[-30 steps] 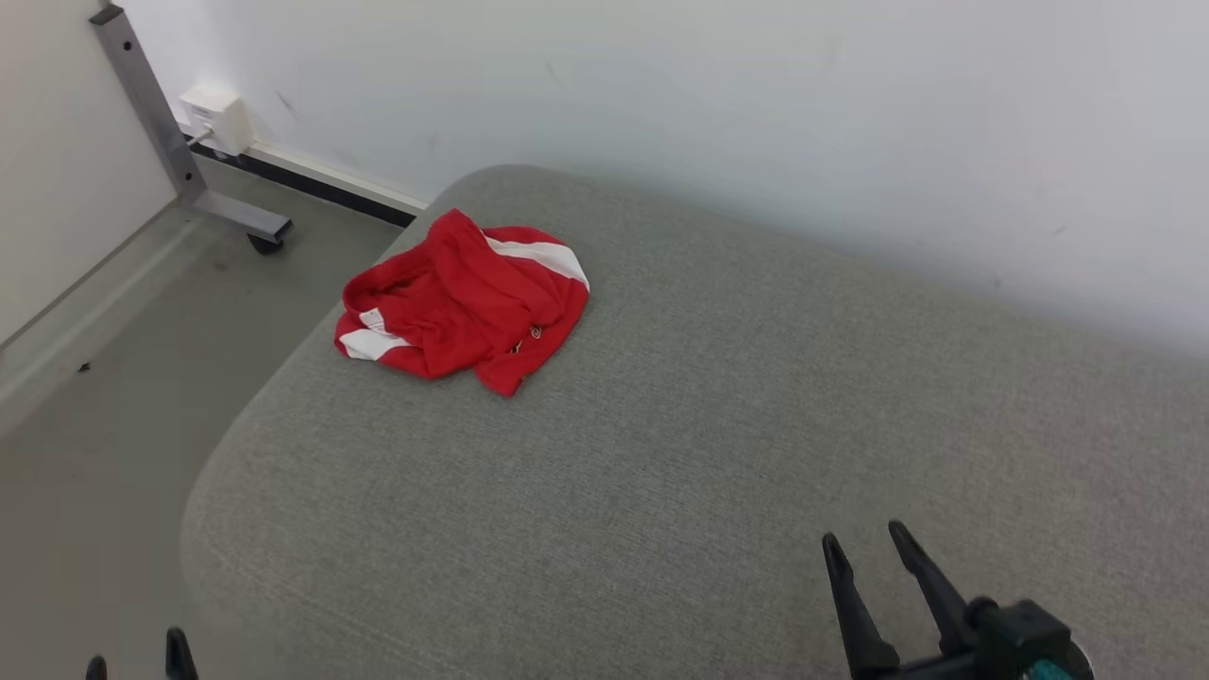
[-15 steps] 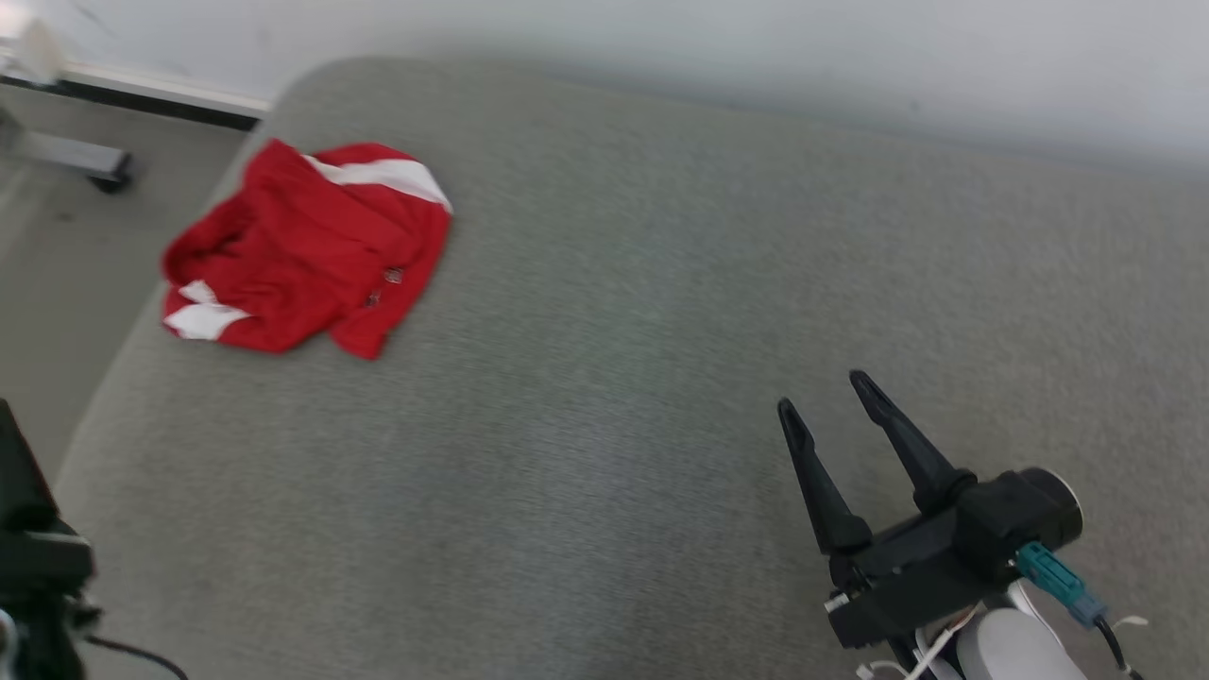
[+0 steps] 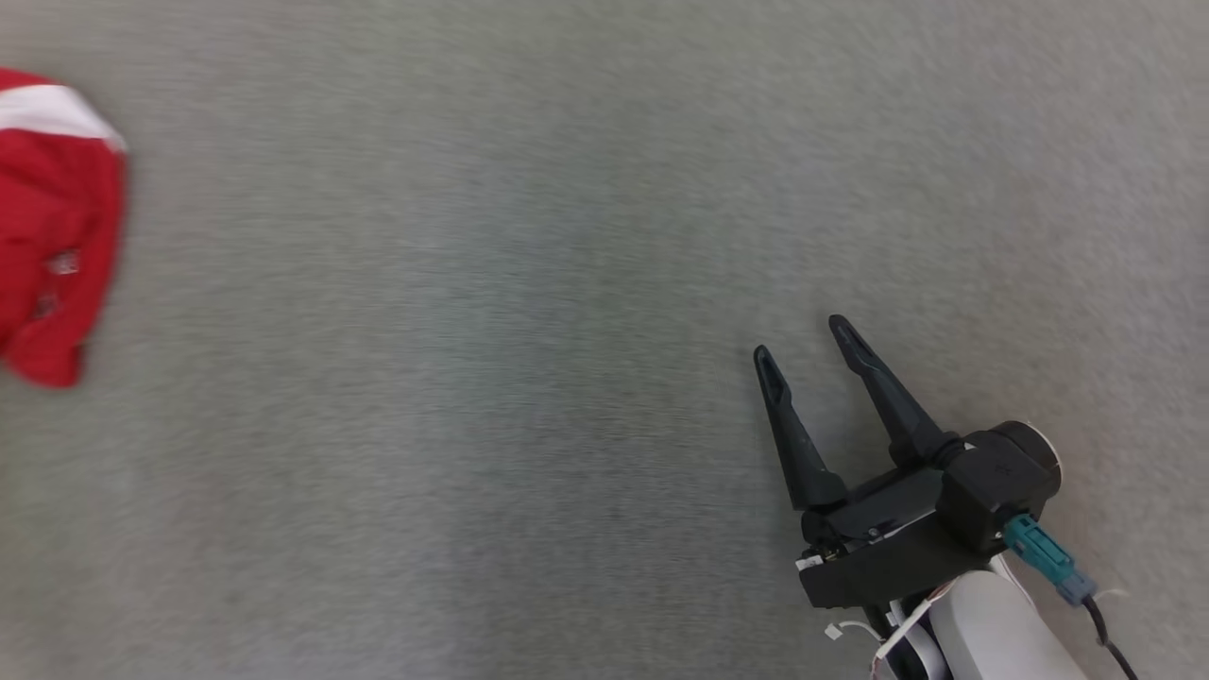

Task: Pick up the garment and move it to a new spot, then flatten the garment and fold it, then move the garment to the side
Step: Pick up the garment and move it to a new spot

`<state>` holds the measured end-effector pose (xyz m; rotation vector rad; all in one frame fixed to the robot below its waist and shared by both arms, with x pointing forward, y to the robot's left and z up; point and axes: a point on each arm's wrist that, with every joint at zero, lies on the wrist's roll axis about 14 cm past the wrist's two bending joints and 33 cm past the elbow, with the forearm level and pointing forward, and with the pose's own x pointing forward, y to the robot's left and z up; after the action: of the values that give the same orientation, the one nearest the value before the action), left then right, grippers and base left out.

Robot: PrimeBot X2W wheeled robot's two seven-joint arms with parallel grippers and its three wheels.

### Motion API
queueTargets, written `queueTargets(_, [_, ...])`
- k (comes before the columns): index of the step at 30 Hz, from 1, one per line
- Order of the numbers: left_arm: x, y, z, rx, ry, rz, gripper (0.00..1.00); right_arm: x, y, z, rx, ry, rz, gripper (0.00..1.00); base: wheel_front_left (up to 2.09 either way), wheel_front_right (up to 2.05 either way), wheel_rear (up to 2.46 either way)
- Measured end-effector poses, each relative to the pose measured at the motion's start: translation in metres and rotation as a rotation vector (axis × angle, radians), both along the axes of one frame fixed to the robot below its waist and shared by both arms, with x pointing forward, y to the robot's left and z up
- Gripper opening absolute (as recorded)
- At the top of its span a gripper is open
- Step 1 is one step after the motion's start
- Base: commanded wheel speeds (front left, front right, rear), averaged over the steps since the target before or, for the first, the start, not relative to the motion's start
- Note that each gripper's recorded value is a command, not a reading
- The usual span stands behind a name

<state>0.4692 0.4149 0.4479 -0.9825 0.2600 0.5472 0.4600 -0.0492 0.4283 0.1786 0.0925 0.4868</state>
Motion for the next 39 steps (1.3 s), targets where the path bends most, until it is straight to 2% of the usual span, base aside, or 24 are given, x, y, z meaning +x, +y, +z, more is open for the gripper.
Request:
queueTargets(3, [0.015, -0.017, -0.030, -0.079, 0.091, -0.047, 1.00, -0.001, -0.017, -0.015, -0.015, 0.036, -0.048, 1.00, 0.00, 0.00, 0.00])
queueTargets(6, [0.024, -0.028, -0.052, -0.114, 0.171, -0.081, 1.00, 0.001, -0.032, -0.023, -0.027, 0.053, -0.090, 1.00, 0.00, 0.00, 0.00])
queueTargets(12, [0.022, -0.047, -0.095, -0.105, 0.378, -0.181, 1.00, -0.002, -0.053, -0.039, -0.051, 0.091, -0.149, 1.00, 0.00, 0.00, 0.00])
queueTargets(17, [0.019, -0.057, -0.108, -0.115, 0.453, -0.232, 1.00, -0.002, -0.062, -0.045, -0.060, 0.103, -0.173, 1.00, 0.00, 0.00, 0.00])
queueTargets(18, [0.017, -0.058, -0.107, -0.117, 0.448, -0.233, 0.45, -0.002, -0.061, -0.044, -0.060, 0.101, -0.171, 1.00, 0.00, 0.00, 0.00])
queueTargets(19, [0.016, -0.060, -0.106, -0.123, 0.446, -0.237, 0.00, -0.002, -0.061, -0.043, -0.060, 0.100, -0.171, 1.00, 0.00, 0.00, 0.00])
queueTargets(27, [0.005, -0.072, -0.086, -0.157, 0.369, -0.278, 0.00, -0.003, -0.056, -0.031, -0.050, 0.078, -0.156, 1.00, 0.00, 0.00, 0.00])
queueTargets(33, [0.006, -0.073, -0.056, -0.110, 0.282, -0.304, 0.00, -0.008, -0.050, -0.020, -0.027, 0.065, -0.145, 1.00, 0.00, 0.00, 0.00])
queueTargets(39, [0.020, -0.068, 0.016, 0.003, 0.099, -0.328, 0.00, -0.017, -0.043, -0.001, 0.000, 0.040, -0.138, 1.00, 0.00, 0.00, 0.00])
